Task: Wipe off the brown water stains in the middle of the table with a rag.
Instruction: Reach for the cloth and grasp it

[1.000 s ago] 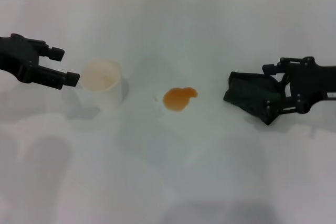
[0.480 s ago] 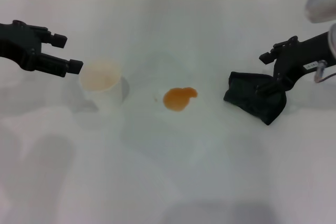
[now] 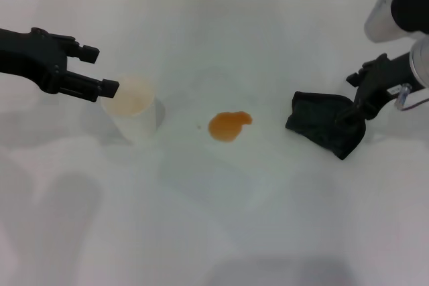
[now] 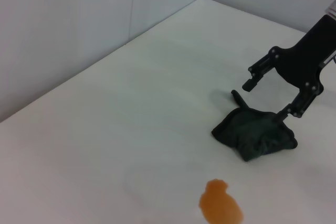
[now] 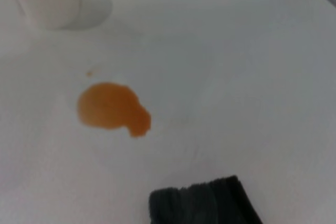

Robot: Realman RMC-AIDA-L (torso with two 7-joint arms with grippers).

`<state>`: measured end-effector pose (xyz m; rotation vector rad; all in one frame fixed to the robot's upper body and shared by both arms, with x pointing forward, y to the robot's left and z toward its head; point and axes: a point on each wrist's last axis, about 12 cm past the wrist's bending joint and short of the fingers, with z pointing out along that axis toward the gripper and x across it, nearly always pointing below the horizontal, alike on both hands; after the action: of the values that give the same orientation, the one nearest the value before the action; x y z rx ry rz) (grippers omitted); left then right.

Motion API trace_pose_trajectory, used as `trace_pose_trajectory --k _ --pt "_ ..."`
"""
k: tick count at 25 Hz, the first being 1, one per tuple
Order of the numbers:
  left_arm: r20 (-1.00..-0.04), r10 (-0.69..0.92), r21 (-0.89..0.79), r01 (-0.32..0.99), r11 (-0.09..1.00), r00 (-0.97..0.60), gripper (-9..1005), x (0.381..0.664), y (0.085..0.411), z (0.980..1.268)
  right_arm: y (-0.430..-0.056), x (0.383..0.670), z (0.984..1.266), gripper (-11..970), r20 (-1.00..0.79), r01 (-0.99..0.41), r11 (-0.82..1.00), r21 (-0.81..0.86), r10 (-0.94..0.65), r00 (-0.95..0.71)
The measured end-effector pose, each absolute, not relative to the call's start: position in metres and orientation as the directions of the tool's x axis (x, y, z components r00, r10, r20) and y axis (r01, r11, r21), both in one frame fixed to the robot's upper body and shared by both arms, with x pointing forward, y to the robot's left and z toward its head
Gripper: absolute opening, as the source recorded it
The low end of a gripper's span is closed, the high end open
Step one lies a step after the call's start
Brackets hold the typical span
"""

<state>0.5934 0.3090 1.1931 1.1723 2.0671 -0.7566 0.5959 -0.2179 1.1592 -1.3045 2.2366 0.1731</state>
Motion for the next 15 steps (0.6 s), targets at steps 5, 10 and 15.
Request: trace_pose_trajectory --k 5,10,15 --pt "-0.759 0.519 -0.163 0.886 0.433 -0.393 891 0.595 0.306 1.194 -0.218 0.591 1.15 841 -0.501 -0.841 0.519 -0.155 -0.775 -0.386" --pt "-0.757 0.522 -0.162 0.887 0.432 -0.392 890 0.596 0.303 1.193 -0.214 0.587 1.142 832 -0.485 -0.852 0.502 -0.149 -0.788 -0.379" --pt "-0.757 0.523 -0.162 0.888 0.43 -0.392 890 0.597 0.301 1.193 -0.205 0.586 1.14 823 -0.498 -0.859 0.487 -0.159 -0.791 -0.356"
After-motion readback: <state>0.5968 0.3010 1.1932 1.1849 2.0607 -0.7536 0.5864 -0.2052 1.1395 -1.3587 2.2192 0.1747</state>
